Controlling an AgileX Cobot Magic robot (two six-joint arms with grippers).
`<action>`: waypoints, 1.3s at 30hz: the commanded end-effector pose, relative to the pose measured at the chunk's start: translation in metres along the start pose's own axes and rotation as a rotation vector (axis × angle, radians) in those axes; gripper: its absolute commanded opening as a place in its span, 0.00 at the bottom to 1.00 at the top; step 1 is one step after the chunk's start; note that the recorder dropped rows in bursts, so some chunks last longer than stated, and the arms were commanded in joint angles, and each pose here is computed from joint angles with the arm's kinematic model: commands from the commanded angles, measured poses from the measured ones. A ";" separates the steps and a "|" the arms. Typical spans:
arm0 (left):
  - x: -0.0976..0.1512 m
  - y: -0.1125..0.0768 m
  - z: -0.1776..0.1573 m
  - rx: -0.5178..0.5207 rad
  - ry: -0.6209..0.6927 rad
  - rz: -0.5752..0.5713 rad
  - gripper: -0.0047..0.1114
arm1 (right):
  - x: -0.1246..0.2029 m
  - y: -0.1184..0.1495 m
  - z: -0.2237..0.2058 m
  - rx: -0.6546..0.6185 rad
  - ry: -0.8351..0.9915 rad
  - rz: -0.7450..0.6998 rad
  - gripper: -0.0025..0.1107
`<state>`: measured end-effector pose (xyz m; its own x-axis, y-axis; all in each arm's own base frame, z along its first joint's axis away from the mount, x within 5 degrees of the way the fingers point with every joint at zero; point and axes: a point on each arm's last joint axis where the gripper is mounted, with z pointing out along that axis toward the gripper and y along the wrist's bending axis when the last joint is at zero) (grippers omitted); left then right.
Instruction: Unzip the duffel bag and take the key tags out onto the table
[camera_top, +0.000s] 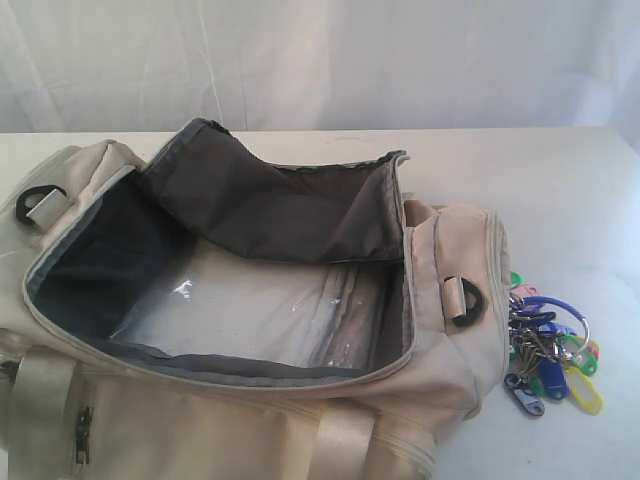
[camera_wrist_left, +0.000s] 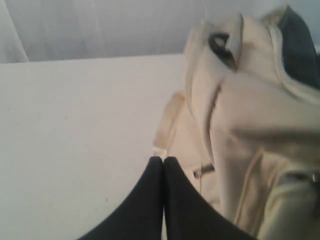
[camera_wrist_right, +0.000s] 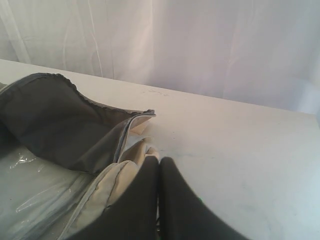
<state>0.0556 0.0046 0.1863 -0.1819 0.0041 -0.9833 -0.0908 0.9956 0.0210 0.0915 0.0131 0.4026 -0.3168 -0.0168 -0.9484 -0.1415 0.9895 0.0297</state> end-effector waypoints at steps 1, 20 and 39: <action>0.022 -0.007 -0.001 0.101 0.191 0.145 0.04 | 0.000 0.000 -0.001 0.000 -0.012 -0.002 0.02; 0.022 -0.007 -0.001 0.101 0.194 0.050 0.04 | 0.000 0.000 -0.001 0.000 -0.012 -0.002 0.02; 0.022 -0.007 -0.001 0.101 0.194 0.050 0.04 | 0.000 0.000 -0.001 0.000 -0.012 -0.002 0.02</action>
<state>0.0515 -0.0015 0.1660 -0.3675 0.0625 -0.9279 0.0148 0.9980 0.0614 0.0915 0.0131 0.4026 -0.3168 -0.0168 -0.9484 -0.1415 0.9895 0.0297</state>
